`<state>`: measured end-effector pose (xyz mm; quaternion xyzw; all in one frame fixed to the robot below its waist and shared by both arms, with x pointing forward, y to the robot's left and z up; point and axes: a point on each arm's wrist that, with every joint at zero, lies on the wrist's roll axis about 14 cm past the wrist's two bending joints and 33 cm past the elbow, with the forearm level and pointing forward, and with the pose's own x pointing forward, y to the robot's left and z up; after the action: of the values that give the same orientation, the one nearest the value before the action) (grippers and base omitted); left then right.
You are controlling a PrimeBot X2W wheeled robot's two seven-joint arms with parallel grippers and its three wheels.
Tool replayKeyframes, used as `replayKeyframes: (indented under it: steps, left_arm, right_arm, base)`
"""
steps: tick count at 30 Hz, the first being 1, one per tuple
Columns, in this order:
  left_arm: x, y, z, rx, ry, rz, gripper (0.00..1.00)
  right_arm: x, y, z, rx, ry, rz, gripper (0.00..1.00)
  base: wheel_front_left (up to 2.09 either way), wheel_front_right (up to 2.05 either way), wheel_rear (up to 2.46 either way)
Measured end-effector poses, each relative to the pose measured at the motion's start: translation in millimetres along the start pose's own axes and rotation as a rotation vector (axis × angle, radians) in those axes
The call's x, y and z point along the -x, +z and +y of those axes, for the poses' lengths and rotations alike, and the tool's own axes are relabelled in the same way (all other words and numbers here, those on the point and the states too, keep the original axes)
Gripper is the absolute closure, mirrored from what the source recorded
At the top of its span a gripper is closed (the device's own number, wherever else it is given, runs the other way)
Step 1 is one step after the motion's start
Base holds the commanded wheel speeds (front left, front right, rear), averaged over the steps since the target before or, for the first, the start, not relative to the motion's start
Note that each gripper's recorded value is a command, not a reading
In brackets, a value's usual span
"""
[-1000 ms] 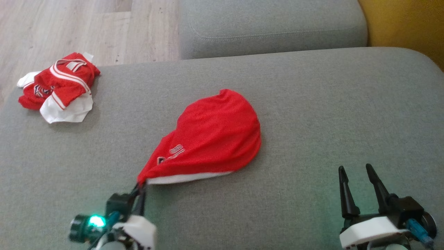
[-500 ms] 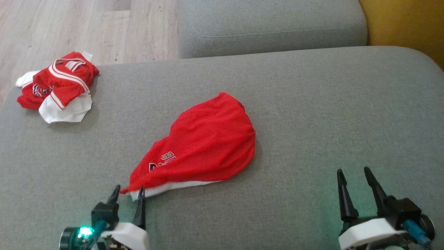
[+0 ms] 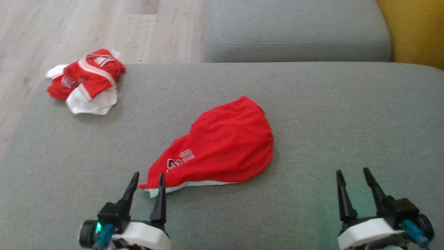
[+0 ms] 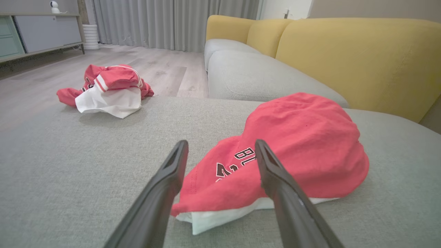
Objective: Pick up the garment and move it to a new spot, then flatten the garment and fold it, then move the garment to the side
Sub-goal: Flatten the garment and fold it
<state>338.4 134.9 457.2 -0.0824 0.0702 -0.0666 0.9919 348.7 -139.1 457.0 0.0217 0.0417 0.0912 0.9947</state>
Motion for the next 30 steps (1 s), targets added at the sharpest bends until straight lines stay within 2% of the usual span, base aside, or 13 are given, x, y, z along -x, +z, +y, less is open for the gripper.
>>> replayKeyframes:
  steps: [5,12,17,21,25,29,30]
  left_arm:
    - [14,2,-3,0.031,0.02,-0.024,0.0]
    - [31,-5,-2,0.074,0.069,-0.017,0.0]
    - [35,-12,8,0.083,0.121,0.006,0.0]
    - [33,-10,17,0.083,0.161,0.002,0.0]
    - [34,-11,25,0.082,0.193,0.007,0.0]
    - [33,-10,27,0.07,0.197,0.003,0.0]
    - [32,-10,26,0.067,0.192,0.002,0.0]
  right_arm:
    - [-18,-7,29,0.018,0.097,0.032,0.0]
    - [-78,-10,72,0.088,0.24,0.075,0.0]
    - [-100,-42,90,0.102,0.295,0.19,0.0]
    - [-108,-69,100,0.077,0.315,0.286,0.0]
    - [-114,-81,111,0.013,0.327,0.334,0.0]
    - [-116,-82,118,-0.01,0.34,0.349,0.51]
    - [-116,-81,119,-0.019,0.341,0.346,0.71]
  base:
    - [0.0,0.0,0.0]
    - [0.0,0.0,0.0]
    - [0.0,0.0,0.0]
    - [0.0,0.0,0.0]
    - [0.0,0.0,0.0]
    - [0.0,0.0,0.0]
    - [0.0,0.0,0.0]
